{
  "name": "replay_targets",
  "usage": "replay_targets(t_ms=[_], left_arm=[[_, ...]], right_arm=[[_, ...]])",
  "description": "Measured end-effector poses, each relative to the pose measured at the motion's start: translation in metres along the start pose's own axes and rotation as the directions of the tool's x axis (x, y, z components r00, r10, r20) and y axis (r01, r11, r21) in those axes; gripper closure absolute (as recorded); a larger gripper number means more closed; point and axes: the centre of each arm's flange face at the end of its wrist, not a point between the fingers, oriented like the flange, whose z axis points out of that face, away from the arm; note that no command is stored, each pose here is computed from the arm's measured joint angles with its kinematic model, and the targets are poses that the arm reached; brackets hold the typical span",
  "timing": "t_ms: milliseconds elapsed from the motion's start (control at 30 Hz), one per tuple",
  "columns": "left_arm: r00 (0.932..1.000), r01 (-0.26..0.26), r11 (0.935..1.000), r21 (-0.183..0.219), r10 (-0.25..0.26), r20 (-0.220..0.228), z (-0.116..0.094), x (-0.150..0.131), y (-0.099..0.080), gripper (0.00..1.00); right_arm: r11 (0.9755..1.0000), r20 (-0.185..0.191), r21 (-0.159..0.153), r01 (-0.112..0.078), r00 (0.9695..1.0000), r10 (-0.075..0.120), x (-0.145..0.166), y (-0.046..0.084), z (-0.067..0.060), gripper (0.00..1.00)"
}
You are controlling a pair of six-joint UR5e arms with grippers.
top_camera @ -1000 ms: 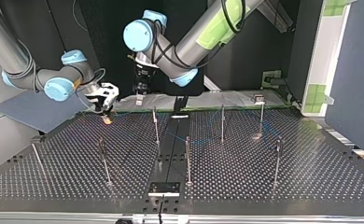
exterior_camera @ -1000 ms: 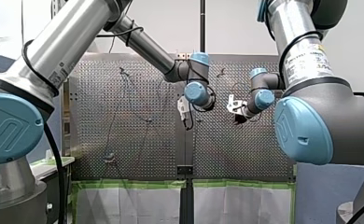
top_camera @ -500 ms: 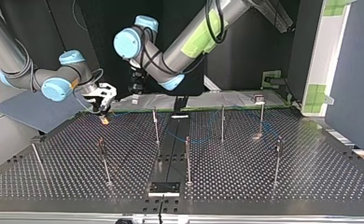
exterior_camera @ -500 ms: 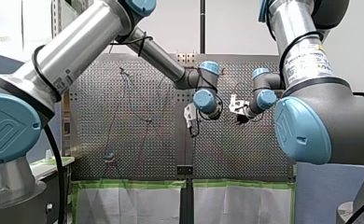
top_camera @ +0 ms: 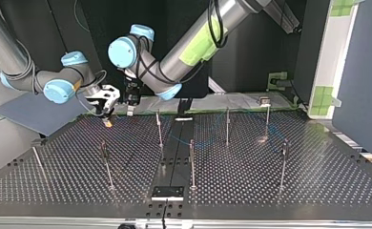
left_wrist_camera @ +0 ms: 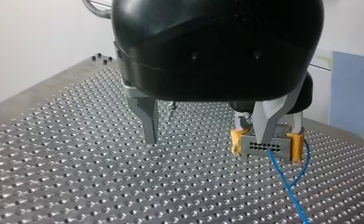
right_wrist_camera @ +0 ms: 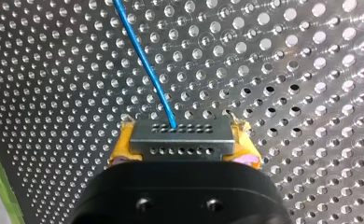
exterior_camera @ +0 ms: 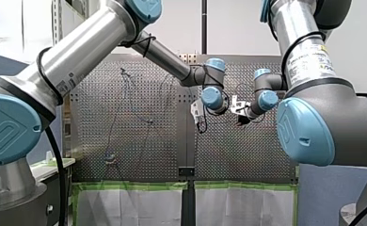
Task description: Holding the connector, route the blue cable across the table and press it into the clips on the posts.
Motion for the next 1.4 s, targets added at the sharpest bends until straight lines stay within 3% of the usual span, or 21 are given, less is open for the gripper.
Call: replay_targets(t_ms=[333,800,1067,1200,1400], left_arm=[[0.9977,-0.041,0.9984,-0.039,0.038,-0.056,0.013,0.028,0.005,0.00],[0.9965,-0.038,0.9978,-0.055,0.033,-0.077,0.040,0.073,0.007,0.00],[0.9986,-0.014,0.9957,-0.091,0.010,-0.052,0.069,0.089,0.019,0.00],[0.9996,0.002,0.9954,-0.096,-0.005,-0.026,0.081,0.083,0.020,0.00],[0.9993,0.007,0.9947,-0.103,-0.011,-0.036,0.080,0.082,0.019,0.00]], right_arm=[[0.9999,0.003,0.013,-0.001,1.0000,0.001,0.000,-0.001,0.000,1.00],[0.9997,0.004,0.026,0.004,1.0000,-0.004,-0.001,-0.005,0.000,1.00],[0.9996,0.003,0.028,0.006,1.0000,-0.006,-0.001,-0.006,0.000,1.00],[0.9995,0.004,0.032,0.007,1.0000,-0.007,-0.001,-0.006,0.000,1.00],[0.9994,0.003,0.033,0.006,1.0000,-0.006,-0.001,-0.005,0.000,1.00]])
